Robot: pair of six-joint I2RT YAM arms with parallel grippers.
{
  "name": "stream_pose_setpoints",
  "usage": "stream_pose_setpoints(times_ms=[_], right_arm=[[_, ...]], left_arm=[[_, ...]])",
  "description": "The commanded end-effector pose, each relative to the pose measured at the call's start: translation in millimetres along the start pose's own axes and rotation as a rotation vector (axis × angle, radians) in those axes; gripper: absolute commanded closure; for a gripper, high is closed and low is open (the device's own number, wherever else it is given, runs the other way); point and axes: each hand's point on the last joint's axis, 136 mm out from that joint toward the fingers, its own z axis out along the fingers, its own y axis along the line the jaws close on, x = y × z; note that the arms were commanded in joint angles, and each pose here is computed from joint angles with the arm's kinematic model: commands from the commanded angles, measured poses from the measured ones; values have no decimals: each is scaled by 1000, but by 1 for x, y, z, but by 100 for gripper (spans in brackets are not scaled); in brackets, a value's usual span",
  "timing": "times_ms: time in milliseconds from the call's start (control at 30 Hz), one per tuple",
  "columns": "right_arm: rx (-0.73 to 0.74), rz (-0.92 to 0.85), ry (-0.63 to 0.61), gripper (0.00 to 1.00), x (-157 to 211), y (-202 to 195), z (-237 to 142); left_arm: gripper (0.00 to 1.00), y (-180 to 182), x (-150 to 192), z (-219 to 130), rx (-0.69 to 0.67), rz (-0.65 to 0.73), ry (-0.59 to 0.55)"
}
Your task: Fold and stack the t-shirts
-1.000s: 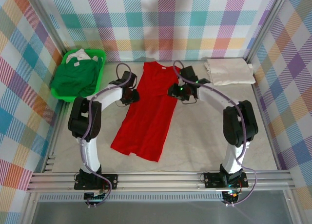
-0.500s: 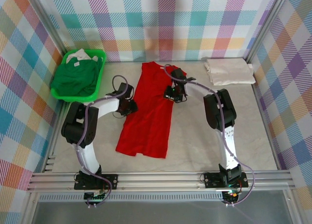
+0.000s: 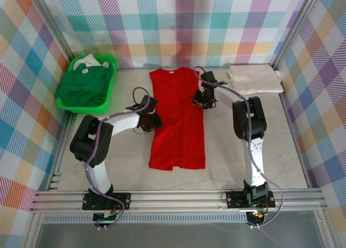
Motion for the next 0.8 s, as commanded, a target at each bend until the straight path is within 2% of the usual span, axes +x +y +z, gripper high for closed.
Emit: stream_pose_setpoints(times_ms=[0, 133, 233, 333, 500, 767], right_arm=[[19, 3, 42, 66, 25, -12, -18], [3, -23, 25, 64, 32, -10, -42], [-83, -50, 9, 63, 37, 11, -65], [-185, -68, 45, 62, 50, 32, -79], [-369, -65, 192, 63, 95, 74, -74], [-396, -41, 318, 63, 157, 87, -46]], left_arm=[[67, 1, -14, 5, -58, 12, -26], [67, -11, -22, 3, -32, 2, -38], [67, -18, -22, -7, 4, -7, -47], [67, -20, -11, -19, 1, 17, -43], [66, 4, -4, -43, -52, 18, -120], [63, 14, -3, -74, -64, 71, -167]])
